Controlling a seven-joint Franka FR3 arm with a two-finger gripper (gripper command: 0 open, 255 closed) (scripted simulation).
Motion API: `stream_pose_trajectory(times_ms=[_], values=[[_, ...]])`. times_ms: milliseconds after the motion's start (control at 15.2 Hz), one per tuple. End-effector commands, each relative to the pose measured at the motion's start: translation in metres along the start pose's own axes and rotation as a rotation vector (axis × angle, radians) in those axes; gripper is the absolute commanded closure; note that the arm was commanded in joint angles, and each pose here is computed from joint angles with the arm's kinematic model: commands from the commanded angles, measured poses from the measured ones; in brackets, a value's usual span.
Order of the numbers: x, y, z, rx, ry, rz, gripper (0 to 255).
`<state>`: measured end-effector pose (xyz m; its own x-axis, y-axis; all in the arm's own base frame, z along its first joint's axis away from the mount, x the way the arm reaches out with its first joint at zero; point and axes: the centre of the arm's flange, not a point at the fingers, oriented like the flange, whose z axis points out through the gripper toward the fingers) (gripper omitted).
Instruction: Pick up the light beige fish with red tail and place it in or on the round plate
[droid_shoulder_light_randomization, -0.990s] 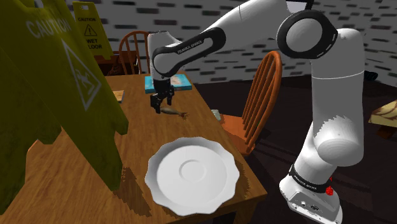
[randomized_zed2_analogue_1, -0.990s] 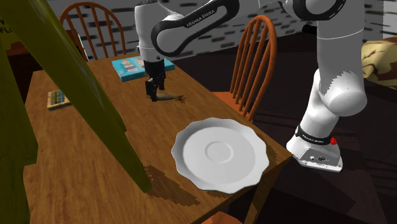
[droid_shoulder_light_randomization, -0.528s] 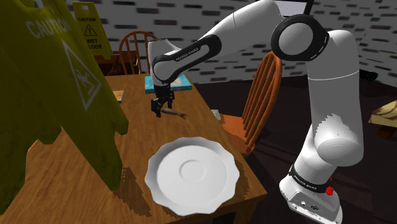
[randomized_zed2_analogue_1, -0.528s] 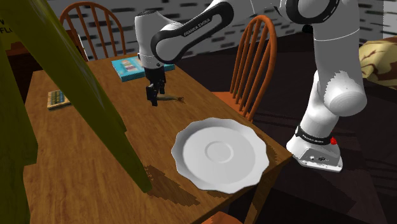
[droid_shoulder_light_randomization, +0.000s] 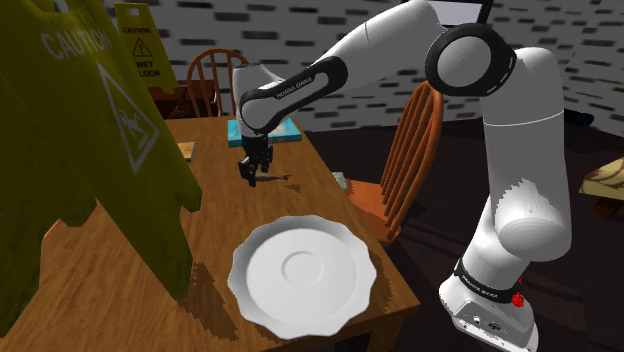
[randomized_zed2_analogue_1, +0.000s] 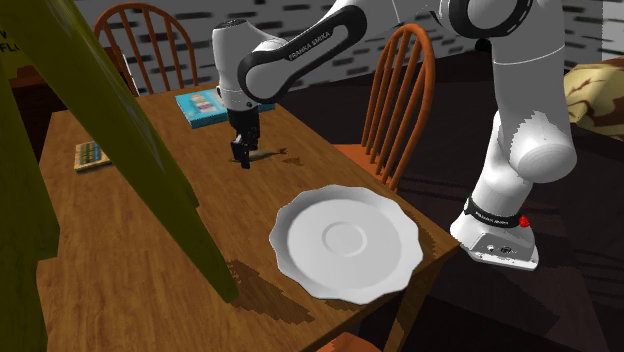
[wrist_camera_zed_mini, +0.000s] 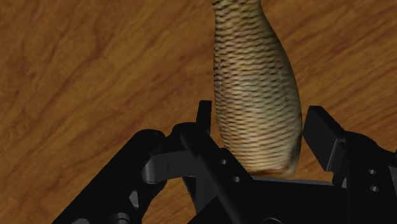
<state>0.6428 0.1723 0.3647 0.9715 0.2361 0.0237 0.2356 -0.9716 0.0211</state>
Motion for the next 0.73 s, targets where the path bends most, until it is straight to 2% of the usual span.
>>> stream_pose_trajectory(times_ms=[0,528,660], values=[[0.000,0.001,0.001,-0.001,-0.002,0.000,255],[0.000,0.001,0.001,-0.001,-0.002,0.000,255],[0.000,0.001,-0.009,-0.001,-0.002,0.000,255]])
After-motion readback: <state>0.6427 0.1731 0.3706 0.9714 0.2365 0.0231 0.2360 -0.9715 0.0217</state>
